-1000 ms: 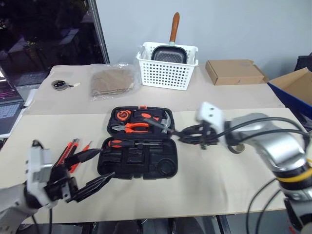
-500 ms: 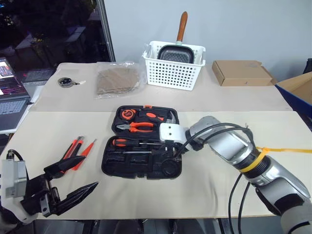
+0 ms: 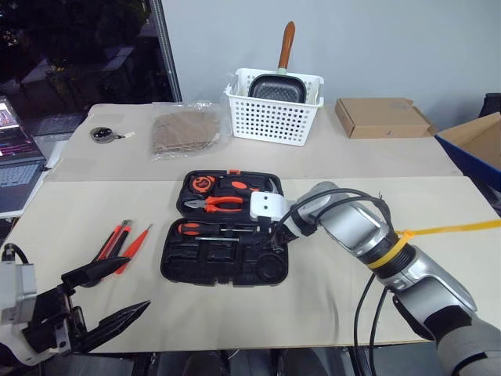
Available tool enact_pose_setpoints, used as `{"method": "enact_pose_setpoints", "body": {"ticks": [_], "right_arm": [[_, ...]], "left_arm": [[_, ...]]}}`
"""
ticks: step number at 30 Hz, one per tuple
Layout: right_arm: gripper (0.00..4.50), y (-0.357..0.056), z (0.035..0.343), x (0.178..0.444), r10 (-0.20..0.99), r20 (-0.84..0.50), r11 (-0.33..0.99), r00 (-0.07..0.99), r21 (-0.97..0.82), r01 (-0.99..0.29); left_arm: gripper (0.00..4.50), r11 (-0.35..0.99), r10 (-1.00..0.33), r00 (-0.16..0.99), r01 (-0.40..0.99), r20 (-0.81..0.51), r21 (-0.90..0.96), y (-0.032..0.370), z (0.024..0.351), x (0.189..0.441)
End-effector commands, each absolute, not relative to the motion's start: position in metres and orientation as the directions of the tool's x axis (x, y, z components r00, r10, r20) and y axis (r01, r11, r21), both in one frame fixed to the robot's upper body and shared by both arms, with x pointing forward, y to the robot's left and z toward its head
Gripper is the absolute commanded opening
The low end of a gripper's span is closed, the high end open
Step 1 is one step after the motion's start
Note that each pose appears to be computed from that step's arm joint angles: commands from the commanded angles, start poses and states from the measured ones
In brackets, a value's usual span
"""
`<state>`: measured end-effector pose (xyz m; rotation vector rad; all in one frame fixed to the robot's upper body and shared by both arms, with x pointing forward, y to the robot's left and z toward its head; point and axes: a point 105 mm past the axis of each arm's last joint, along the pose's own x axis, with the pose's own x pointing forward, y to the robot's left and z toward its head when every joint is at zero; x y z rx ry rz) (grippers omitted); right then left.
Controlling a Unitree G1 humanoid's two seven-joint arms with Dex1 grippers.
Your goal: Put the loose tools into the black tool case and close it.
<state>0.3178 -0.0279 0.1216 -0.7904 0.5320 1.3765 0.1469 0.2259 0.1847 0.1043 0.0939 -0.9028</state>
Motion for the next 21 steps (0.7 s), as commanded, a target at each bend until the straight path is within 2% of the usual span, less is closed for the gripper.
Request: {"method": "enact_pose_setpoints", "body": {"ticks": [1, 9, 18, 20, 21], "right_arm": [[0.91, -0.029, 0.119, 0.323, 0.626, -0.762, 0.034, 0.168, -0.188, -0.982], [0.91, -0.029, 0.112, 0.327, 0.604, -0.779, 0.038, 0.168, -0.183, -0.982], [0.91, -0.030, 0.109, 0.328, 0.580, -0.800, -0.035, 0.151, -0.209, -0.977], [1.91, -0.028, 0.112, 0.328, 0.592, -0.793, -0.043, 0.147, -0.212, -0.976], [2.20, -0.027, 0.114, 0.328, 0.601, -0.785, -0.039, 0.150, -0.217, -0.975]], "left_arm": [[4.50, 0.594, -0.794, 0.598, 0.801, -0.110, 0.069, 0.218, 0.192, 0.149], [4.50, 0.591, -0.797, 0.594, 0.804, -0.108, 0.068, 0.216, 0.193, 0.152], [4.50, 0.586, -0.799, 0.590, 0.807, -0.115, 0.068, 0.217, 0.190, 0.152], [4.50, 0.587, -0.799, 0.590, 0.807, -0.116, 0.067, 0.217, 0.190, 0.152], [4.50, 0.587, -0.799, 0.591, 0.807, -0.116, 0.067, 0.217, 0.189, 0.152]]}}
